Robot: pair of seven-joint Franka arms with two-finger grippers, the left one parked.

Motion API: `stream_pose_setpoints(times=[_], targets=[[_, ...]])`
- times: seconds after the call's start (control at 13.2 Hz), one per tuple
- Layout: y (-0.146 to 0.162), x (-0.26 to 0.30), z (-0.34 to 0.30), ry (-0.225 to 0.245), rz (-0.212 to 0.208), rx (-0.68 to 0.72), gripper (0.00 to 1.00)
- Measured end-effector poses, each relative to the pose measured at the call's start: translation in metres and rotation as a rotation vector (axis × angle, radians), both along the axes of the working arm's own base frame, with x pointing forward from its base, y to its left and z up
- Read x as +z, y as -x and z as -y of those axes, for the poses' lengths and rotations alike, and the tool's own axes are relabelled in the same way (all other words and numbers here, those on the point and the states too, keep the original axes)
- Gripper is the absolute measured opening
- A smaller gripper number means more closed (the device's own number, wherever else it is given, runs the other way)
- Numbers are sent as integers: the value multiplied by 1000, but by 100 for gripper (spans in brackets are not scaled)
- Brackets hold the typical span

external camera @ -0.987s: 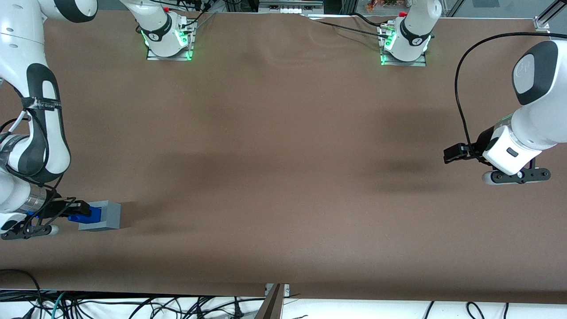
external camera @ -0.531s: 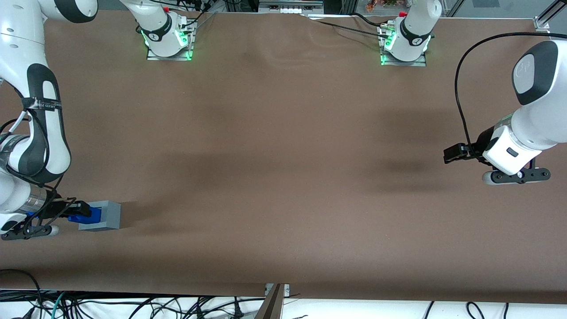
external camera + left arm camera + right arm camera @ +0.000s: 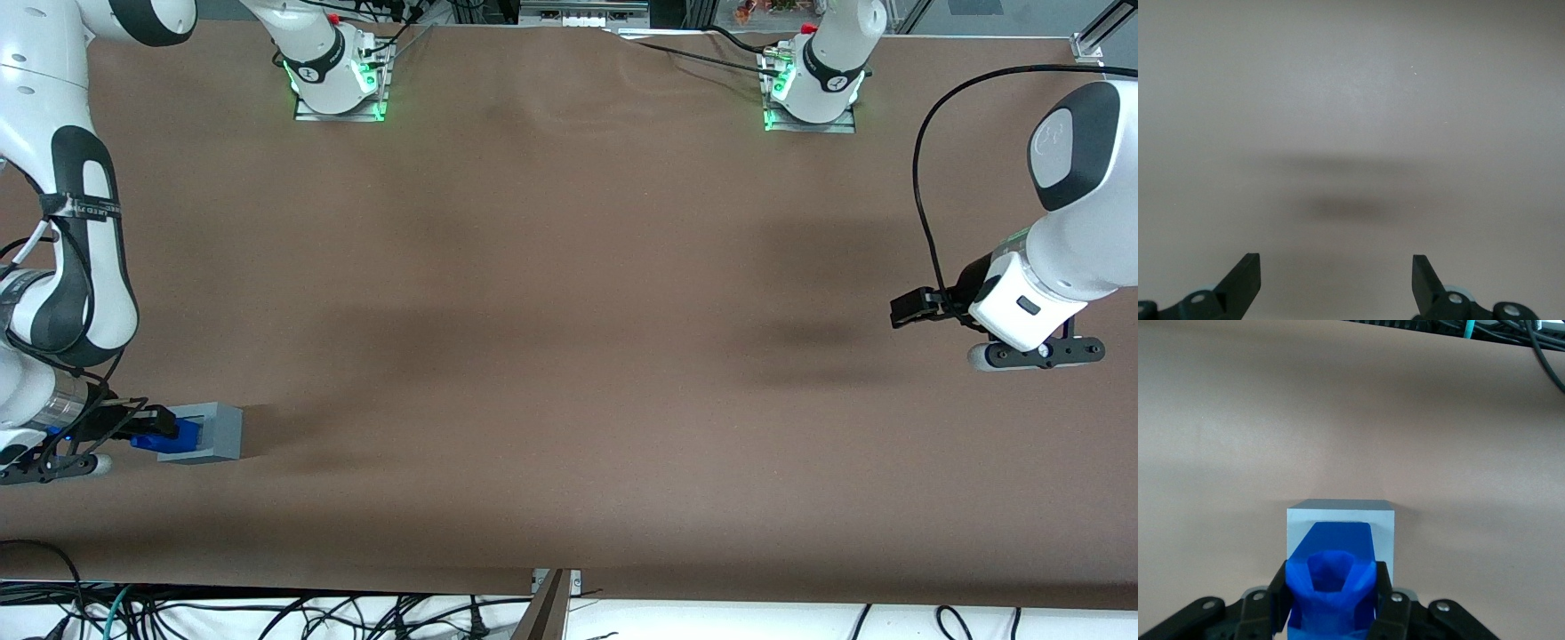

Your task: Insert blue part into gray base with right arm

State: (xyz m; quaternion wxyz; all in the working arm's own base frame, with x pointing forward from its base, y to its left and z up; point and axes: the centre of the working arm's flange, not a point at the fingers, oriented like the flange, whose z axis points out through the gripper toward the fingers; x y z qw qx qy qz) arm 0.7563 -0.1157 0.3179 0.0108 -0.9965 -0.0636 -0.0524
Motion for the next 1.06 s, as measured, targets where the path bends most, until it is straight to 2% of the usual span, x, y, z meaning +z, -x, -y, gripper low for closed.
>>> stream_pose_setpoints(times=[1.06], targets=[[2,-8,0,-4,-31,7,51]])
